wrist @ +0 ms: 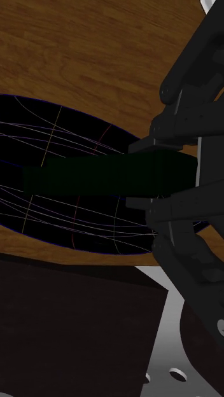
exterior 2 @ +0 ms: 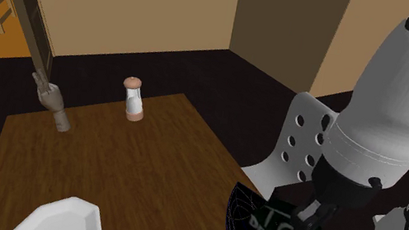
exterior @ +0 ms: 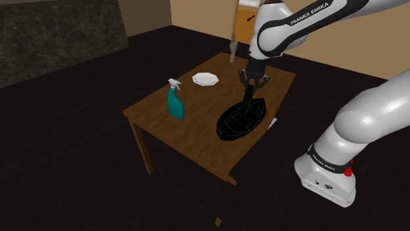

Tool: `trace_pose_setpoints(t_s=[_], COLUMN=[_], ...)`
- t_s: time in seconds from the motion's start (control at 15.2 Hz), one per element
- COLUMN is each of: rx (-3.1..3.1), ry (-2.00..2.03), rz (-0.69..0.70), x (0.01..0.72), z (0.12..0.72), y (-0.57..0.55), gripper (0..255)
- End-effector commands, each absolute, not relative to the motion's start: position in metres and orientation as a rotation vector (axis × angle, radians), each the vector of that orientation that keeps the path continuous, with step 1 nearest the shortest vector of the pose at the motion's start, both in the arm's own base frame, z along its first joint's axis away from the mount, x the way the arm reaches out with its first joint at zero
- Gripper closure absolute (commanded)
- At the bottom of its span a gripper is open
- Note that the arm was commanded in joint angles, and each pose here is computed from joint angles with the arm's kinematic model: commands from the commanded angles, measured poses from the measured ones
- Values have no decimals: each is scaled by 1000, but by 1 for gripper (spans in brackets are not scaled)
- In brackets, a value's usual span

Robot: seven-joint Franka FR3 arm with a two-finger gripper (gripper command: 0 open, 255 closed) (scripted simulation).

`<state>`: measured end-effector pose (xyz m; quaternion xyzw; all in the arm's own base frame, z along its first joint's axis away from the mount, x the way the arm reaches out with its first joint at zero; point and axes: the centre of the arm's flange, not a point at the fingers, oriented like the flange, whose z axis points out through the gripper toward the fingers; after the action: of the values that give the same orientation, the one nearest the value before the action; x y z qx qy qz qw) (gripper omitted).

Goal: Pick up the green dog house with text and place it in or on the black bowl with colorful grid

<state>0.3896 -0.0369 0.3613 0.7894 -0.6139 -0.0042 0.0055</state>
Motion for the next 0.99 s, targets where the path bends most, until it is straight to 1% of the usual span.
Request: trace_pose_setpoints(t_s=[0.0,0.46,0.53,0.86,0.92], rx=[2472,2472,2472,2472,2472], ry=[-1922,-1922,-1922,-1922,-1922], rz=[-12,-12,-12,-12,-12], x=[389,389,389,389,390], z=[350,350,350,350,363], y=[-37,-37,-37,-37,-37], gripper=[255,255,0,0,0])
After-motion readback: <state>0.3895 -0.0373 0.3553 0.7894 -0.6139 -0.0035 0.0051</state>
